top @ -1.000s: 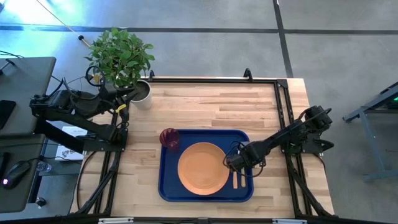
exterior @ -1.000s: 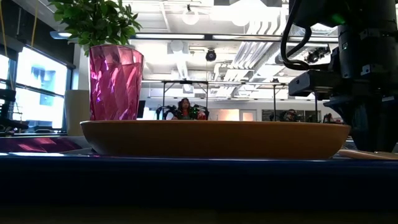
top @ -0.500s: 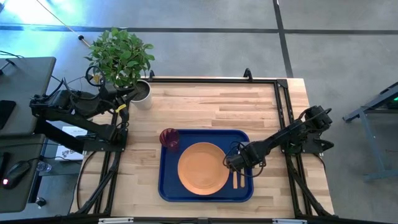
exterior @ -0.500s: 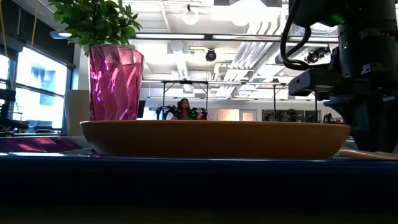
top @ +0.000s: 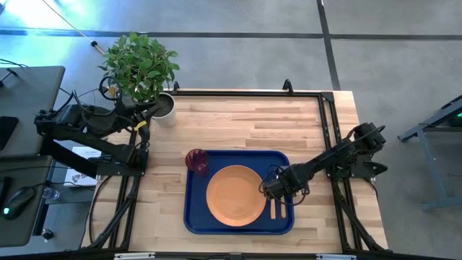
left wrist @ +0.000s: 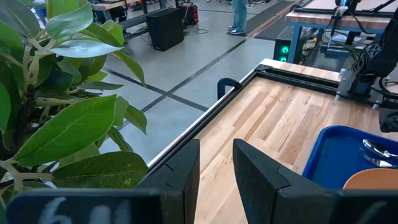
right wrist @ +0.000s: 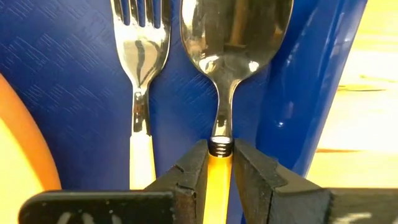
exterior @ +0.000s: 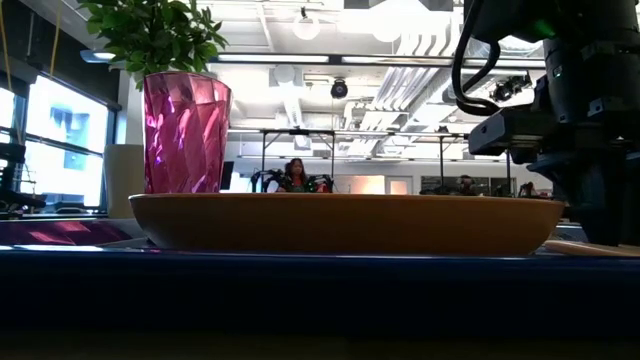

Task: Pick and place plate/cup/fork/spoon on tray
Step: Put the orange spoon on the right side of the light orange fork

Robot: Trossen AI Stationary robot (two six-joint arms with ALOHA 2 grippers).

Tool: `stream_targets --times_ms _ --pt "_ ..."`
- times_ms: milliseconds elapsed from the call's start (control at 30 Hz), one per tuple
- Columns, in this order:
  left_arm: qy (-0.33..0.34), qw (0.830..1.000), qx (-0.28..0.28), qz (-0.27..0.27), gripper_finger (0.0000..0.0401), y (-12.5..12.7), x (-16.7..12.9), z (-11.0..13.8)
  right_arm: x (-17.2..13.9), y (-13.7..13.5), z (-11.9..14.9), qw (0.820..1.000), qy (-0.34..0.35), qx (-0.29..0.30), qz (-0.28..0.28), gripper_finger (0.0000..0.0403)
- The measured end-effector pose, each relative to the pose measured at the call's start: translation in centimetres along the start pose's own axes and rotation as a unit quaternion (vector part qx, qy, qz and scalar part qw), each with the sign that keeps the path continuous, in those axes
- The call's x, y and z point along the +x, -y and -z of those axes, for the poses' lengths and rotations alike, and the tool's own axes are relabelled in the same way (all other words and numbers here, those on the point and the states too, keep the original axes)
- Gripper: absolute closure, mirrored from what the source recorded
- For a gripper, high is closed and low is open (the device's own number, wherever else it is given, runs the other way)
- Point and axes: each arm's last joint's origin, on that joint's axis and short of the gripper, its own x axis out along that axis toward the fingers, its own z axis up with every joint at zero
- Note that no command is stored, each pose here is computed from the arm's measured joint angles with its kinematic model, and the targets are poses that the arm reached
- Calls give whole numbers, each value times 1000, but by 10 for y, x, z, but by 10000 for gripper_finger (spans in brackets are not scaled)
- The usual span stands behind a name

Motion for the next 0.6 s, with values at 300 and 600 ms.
stream_targets --times_ms 300,600 --pt "0 1000 0 0 314 0 0 0 0 0 1 1000 -12 0 3 336" --pt "0 1000 0 0 314 0 0 0 -1 -1 1 1000 -14 4 -3 336"
